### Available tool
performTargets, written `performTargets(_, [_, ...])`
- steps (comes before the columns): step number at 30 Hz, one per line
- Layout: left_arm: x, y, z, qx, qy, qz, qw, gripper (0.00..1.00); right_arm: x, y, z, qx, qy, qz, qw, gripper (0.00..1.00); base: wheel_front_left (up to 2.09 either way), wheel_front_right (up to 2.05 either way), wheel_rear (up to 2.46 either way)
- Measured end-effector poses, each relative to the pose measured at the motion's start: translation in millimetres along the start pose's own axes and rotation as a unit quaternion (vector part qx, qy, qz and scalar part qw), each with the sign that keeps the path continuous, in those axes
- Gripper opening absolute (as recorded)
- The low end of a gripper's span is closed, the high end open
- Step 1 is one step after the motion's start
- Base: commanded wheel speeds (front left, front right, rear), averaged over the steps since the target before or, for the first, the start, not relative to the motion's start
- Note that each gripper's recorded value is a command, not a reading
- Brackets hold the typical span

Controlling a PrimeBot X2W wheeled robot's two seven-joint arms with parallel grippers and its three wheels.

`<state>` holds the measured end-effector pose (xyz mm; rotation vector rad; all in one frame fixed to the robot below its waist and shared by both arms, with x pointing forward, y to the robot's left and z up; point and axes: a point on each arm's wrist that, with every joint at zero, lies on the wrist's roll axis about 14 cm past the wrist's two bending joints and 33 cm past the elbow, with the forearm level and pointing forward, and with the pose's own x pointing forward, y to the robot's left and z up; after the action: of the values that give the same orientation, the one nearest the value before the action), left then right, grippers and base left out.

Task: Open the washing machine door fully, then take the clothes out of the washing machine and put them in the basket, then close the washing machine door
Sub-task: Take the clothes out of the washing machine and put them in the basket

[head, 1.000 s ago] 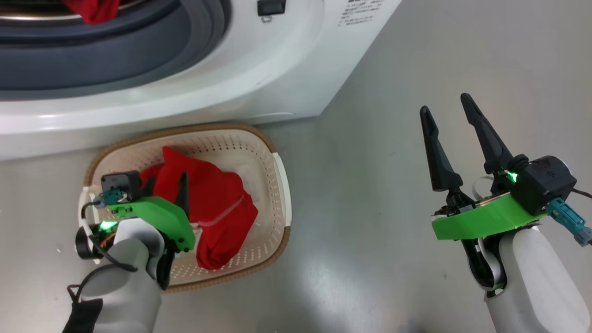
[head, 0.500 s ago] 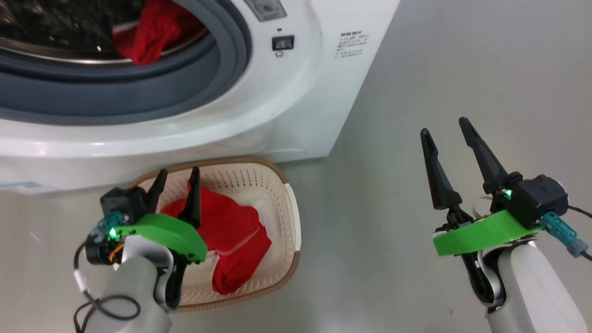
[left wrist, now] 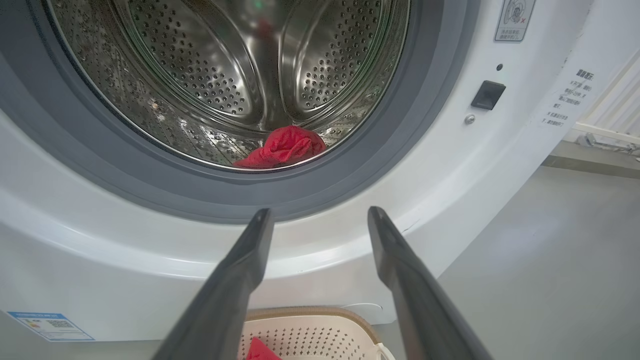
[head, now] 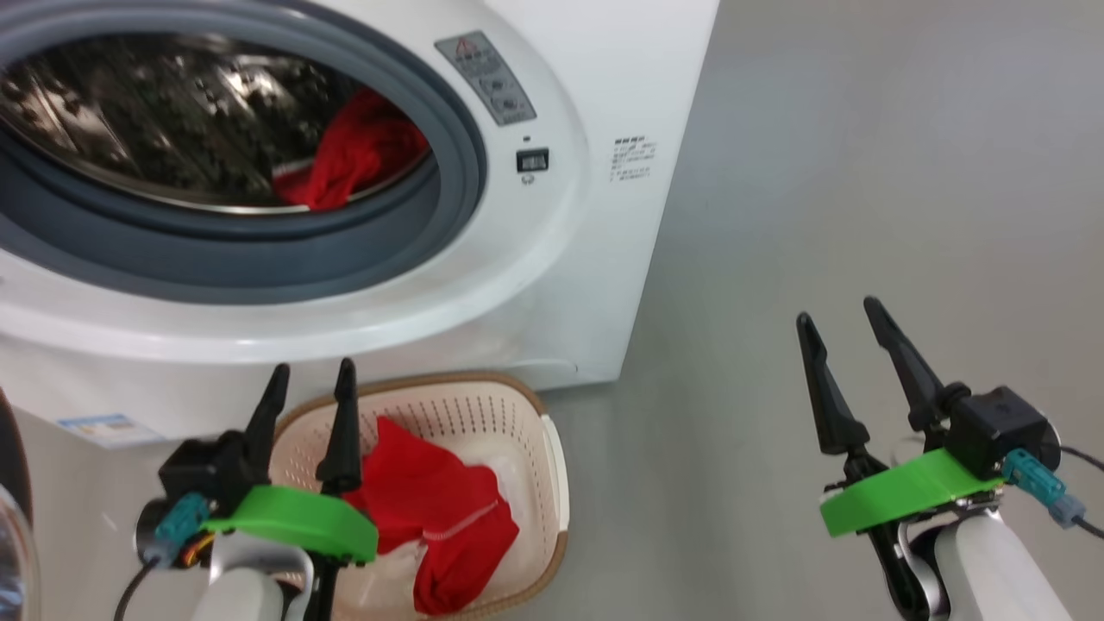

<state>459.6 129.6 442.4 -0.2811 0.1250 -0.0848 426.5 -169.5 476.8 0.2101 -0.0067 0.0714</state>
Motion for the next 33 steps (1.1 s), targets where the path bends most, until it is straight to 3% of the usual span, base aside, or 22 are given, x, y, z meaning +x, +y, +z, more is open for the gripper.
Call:
performTargets(8, [-32.2, -5.5, 53.1, 0.010, -0.082, -0.002, 0.997, 1.00, -26.0, -4.8, 18.6, -0.001, -0.021, -0.013, 1.000, 1.00, 0.00, 0.00, 0.00])
performTargets(15, [-57.4, -8.8, 73.7, 0.019, -0.117, -0.005, 0.993, 1.00, -42.3, -8.9, 32.8, -0.005, -0.041, -0.021, 0.999, 1.00, 0.00, 0.00, 0.00])
performTargets(33, [-98.2, 1.4, 73.3, 0.044, -0.108, 0.009, 0.993, 1.00, -90.1, -27.3, 39.0, -0.002, -0.054, -0.060, 0.997, 1.00, 0.00, 0.00, 0.00])
